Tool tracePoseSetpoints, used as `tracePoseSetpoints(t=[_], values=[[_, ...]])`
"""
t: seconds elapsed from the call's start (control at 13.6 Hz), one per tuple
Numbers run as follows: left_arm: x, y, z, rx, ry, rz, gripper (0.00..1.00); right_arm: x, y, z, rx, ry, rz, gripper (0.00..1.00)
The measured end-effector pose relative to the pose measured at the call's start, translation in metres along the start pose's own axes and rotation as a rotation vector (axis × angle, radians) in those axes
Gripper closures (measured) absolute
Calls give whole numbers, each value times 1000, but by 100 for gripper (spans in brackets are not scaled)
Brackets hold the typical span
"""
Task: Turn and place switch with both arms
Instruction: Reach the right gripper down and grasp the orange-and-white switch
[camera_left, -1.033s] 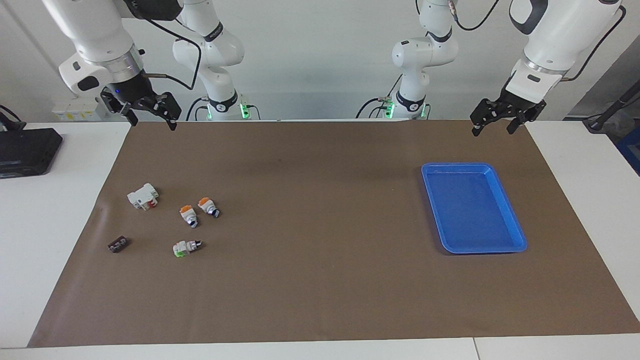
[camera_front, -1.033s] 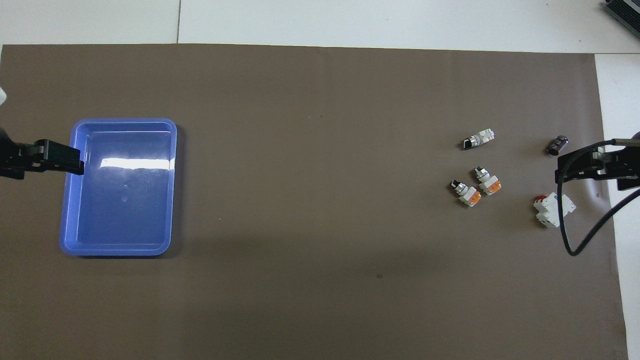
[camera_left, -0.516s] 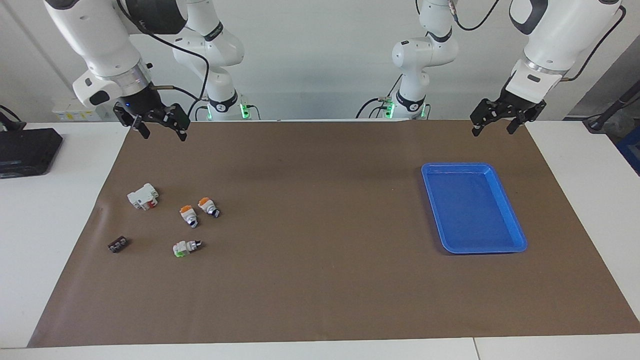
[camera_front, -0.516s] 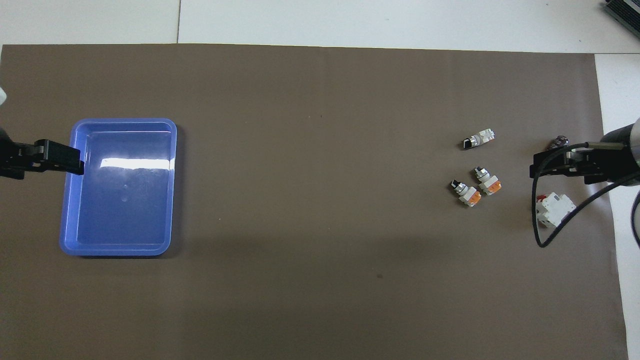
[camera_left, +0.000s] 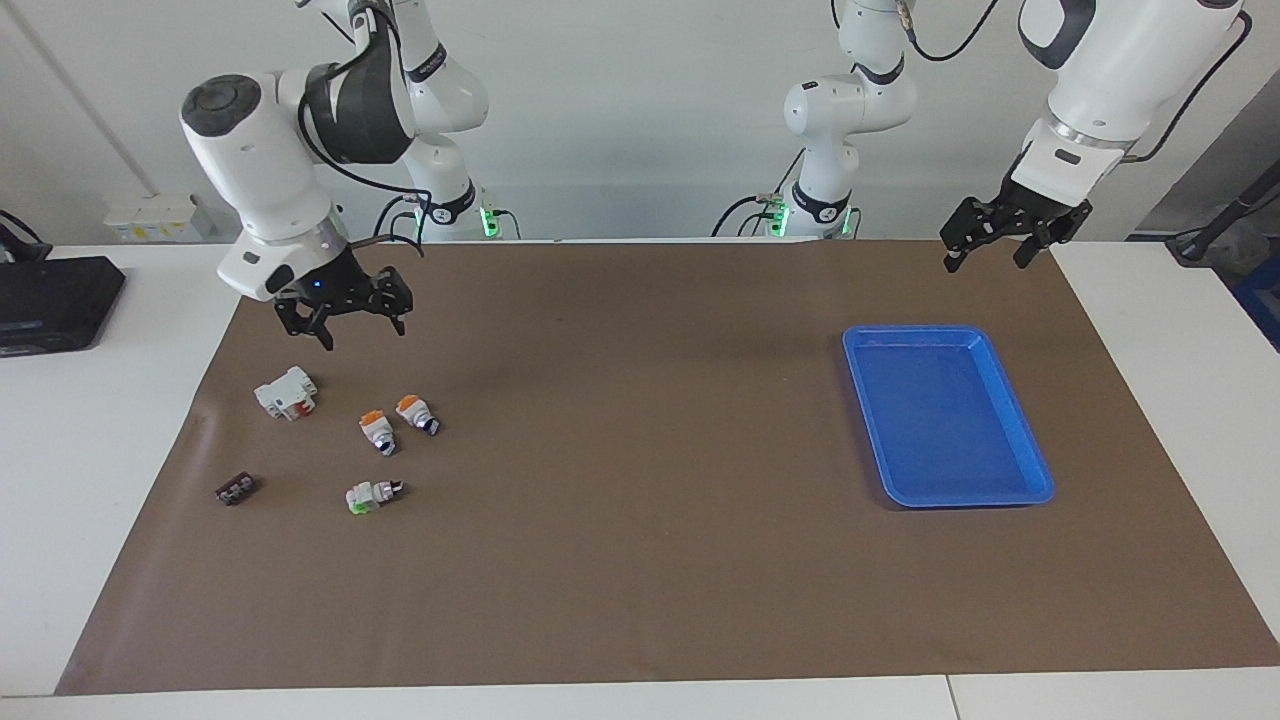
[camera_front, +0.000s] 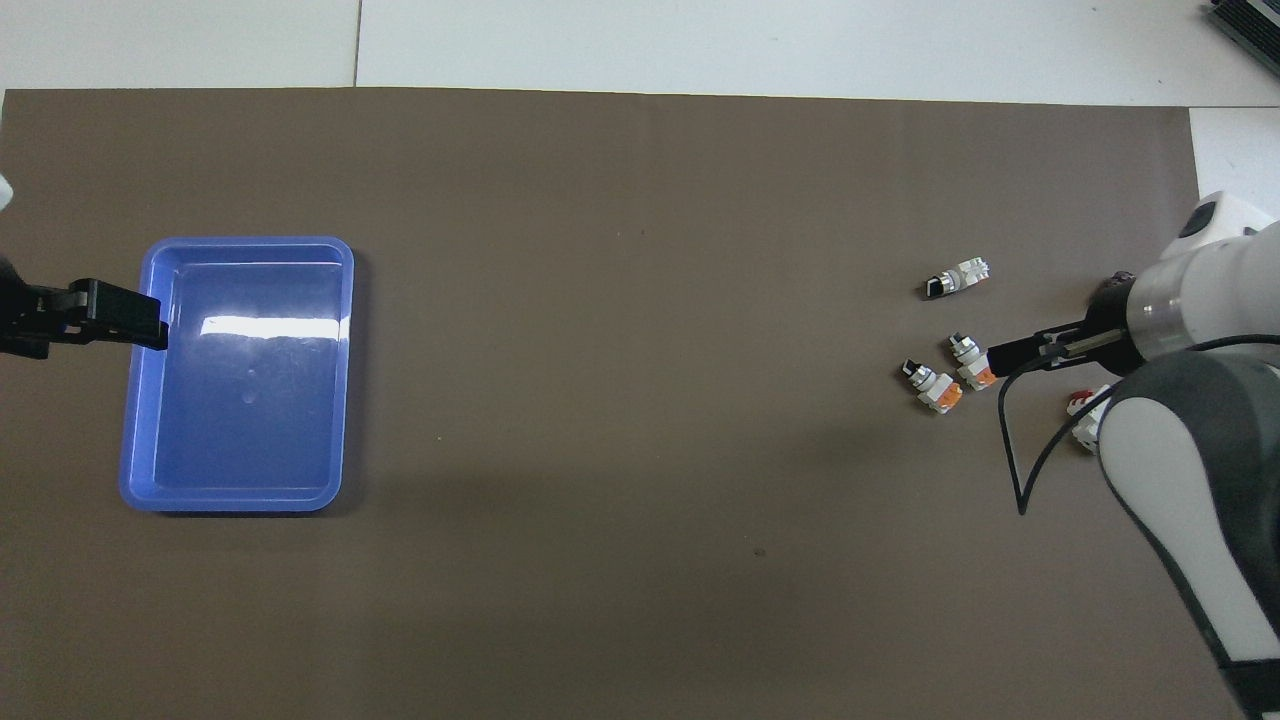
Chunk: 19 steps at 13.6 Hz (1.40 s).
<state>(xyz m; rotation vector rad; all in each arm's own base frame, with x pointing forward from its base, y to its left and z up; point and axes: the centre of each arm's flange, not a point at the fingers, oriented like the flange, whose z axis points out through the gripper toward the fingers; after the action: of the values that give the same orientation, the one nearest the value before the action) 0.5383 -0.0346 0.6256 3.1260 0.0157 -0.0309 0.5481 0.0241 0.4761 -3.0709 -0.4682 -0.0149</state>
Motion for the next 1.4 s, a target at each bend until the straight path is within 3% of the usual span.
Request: tracePoseSetpoints(t=[0.3, 0.52, 0.96, 1.4], values=[[0, 0, 0, 0, 0, 0, 0, -15, -9, 87, 4, -20, -289, 0], [0, 0, 0, 0, 0, 0, 0, -23, -20, 132, -4, -10, -383, 0], [0, 0, 0, 0, 0, 0, 0, -12, -10, 178, -41, 39, -574, 0], [0, 0, 0, 0, 0, 0, 0, -21, 4, 186, -35, 25, -595, 0]])
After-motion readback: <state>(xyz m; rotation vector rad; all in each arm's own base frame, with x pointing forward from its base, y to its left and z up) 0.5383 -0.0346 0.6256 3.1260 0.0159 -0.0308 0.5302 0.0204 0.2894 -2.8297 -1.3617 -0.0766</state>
